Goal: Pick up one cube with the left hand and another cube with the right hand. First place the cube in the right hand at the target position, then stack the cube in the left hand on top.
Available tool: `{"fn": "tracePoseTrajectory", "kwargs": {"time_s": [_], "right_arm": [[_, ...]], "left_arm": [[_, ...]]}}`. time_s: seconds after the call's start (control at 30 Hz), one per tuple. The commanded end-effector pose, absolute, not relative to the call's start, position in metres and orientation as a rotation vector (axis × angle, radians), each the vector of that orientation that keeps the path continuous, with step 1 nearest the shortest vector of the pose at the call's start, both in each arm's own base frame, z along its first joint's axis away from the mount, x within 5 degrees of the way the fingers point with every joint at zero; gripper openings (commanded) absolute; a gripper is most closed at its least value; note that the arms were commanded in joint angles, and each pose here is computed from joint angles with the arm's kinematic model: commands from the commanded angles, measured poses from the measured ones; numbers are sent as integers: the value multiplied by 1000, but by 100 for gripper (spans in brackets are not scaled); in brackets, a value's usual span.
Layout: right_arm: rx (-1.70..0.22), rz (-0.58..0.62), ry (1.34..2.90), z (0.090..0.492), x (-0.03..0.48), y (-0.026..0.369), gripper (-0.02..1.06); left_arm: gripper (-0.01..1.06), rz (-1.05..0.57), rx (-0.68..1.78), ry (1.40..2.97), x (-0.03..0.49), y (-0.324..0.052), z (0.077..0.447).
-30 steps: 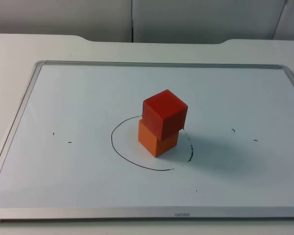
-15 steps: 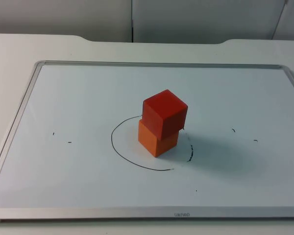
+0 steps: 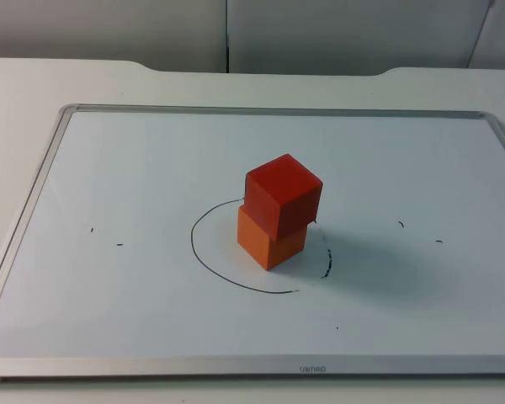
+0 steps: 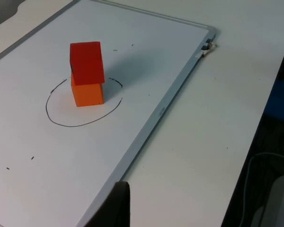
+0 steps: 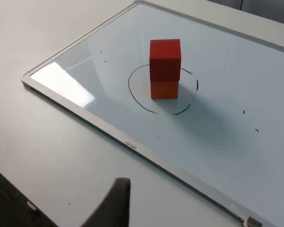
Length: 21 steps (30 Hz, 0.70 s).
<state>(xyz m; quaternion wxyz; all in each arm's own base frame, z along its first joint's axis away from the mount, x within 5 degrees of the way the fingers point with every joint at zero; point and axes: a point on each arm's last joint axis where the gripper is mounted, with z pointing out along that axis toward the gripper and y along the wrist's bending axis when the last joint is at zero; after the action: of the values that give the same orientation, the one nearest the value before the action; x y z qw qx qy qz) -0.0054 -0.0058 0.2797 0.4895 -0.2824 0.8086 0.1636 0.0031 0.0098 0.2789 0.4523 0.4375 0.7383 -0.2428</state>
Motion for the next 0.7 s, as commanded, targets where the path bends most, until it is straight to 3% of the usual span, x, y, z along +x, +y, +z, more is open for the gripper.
{"fn": "tracePoseTrajectory", "kwargs": {"time_s": [0.0,0.13,0.43,0.67], "right_arm": [[-680,390,1960,278,-4,-5,105],[-610,347,1978,278,-5,-5,105],[-234,118,2041,278,-6,-3,105],[-48,6,2052,278,-7,-2,105]], "left_arm": [[105,-613,1070,1814,3,9,279],[105,-566,994,1847,2,9,279],[105,-274,518,1993,-3,9,279],[105,-112,253,2035,-5,8,279]]}}
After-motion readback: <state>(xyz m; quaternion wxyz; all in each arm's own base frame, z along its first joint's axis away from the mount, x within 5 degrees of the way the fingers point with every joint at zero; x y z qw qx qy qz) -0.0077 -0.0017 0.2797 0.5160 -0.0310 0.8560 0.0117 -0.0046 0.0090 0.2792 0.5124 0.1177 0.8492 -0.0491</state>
